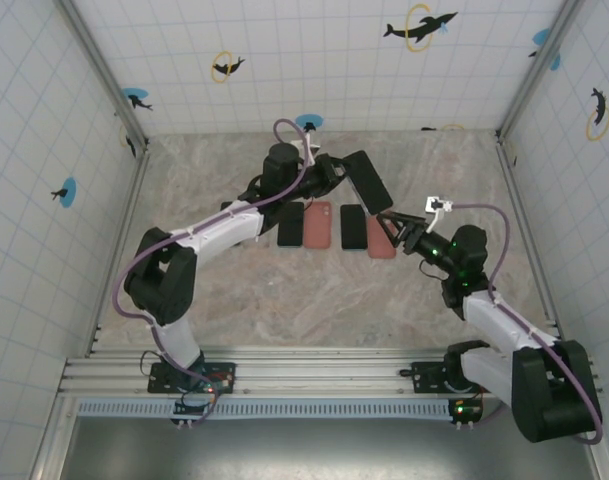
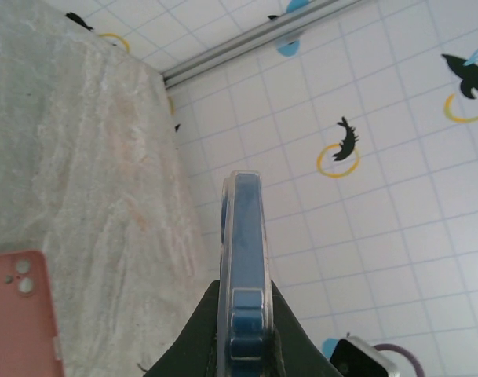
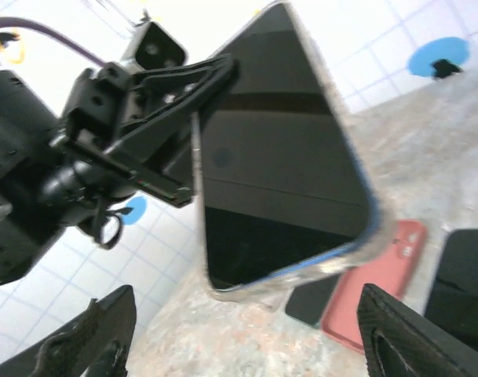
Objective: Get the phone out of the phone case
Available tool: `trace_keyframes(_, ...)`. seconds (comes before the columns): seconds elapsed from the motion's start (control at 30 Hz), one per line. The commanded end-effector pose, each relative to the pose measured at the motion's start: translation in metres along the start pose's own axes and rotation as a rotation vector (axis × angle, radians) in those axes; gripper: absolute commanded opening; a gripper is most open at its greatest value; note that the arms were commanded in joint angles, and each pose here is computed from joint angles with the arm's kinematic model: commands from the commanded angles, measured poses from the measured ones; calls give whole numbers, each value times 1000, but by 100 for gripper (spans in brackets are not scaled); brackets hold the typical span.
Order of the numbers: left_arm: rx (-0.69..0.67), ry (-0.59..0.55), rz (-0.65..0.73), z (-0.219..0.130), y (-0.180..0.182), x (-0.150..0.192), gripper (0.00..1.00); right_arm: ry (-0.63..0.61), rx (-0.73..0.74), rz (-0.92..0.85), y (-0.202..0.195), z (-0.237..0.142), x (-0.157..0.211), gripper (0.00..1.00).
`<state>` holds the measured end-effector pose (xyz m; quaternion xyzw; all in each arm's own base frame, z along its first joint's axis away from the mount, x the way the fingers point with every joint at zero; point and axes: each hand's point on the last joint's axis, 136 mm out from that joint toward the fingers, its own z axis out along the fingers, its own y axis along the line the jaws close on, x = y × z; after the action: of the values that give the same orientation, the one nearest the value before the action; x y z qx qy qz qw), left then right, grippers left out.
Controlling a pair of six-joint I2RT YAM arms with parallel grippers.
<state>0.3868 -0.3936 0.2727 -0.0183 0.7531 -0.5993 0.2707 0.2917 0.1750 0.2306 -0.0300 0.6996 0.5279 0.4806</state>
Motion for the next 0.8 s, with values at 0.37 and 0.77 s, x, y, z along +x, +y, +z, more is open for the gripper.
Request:
trace_keyframes(0.37,279,-80,-69,-35,-78,-16,8,-190,-266,137,65,12,-39,43)
trace_keyframes(0.77,327,-82,-87,-39,-88,-15,7,-166,-323,173,75,25,-38,36)
